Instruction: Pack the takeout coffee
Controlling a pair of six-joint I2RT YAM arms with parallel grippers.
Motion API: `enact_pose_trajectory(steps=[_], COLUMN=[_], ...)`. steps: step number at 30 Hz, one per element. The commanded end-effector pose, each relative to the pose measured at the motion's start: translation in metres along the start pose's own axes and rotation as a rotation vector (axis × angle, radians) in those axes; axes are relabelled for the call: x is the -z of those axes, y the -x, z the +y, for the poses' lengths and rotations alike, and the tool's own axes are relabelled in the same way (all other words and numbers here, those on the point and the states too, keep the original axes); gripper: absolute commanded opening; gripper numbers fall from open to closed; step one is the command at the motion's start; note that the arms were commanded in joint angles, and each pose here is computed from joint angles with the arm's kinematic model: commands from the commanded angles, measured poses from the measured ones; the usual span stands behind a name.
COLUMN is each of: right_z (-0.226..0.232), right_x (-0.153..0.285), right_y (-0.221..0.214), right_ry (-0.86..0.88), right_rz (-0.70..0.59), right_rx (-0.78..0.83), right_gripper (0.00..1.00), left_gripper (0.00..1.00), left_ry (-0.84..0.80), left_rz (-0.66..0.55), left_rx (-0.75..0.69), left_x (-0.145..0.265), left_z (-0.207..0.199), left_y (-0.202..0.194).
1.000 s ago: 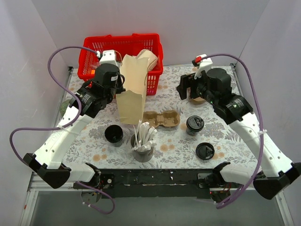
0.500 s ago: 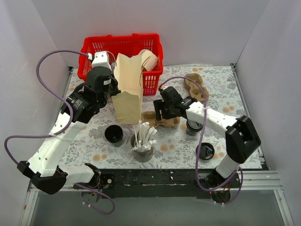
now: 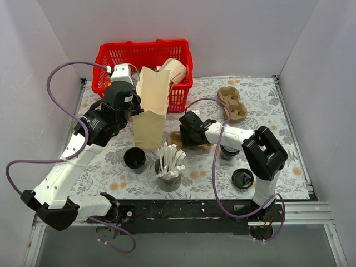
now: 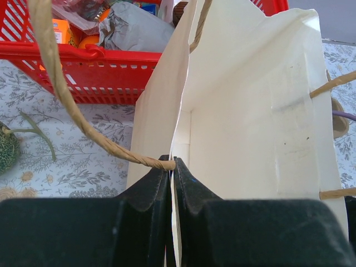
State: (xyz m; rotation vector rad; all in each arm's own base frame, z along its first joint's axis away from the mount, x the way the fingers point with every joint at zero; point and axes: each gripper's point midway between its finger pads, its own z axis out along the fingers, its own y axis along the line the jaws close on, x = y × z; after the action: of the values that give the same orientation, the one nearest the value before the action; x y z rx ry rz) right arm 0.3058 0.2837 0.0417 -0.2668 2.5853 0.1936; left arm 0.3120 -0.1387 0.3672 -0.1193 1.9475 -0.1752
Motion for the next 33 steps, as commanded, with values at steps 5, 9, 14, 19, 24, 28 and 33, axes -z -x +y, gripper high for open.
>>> enact_pose_trajectory(steps=[5,9,14,19,24,28,33], right_z=[-0.002,0.002,-0.004,-0.035,-0.078,-0.124,-0.136], right_x=[-0.016,0.000,0.039,0.089,0.146,0.197,0.274], right_y=[0.028,0.043,0.073,0.108,0.141,0.174,0.200], right_ry=[-0.081,-0.048,-0.033,-0.045,-0.068,-0.090,-0.068], right_rz=[-0.138,-0.192,-0.299,-0.423,-0.568,-0.717,-0.910], right_rx=[-0.017,0.002,0.016,-0.039,-0.078,-0.097,0.025], right_gripper=[0.61,0.55,0.52,0.51,0.50,0.49,0.48], left_gripper=[0.07,0.08,0.08,0.08,0.09,0.09,0.09], left_ry=[-0.041,-0.053,-0.082,-0.111,-0.176,-0.284,-0.506], left_rz=[-0.036,-0.026,-0.015,-0.013,-0.005,0.000,0.032], left_rx=[0.024,0.025,0.029,0.039,0.031,-0.008,-0.023], left_x=[0.008,0.006,0.004,0.004,0.000,-0.010,-0.015], left_z=[-0.002,-0.006,-0.013,-0.019,-0.034,-0.057,-0.103], left_y=[0.009,0.007,0.005,0.006,0.005,-0.001,-0.012])
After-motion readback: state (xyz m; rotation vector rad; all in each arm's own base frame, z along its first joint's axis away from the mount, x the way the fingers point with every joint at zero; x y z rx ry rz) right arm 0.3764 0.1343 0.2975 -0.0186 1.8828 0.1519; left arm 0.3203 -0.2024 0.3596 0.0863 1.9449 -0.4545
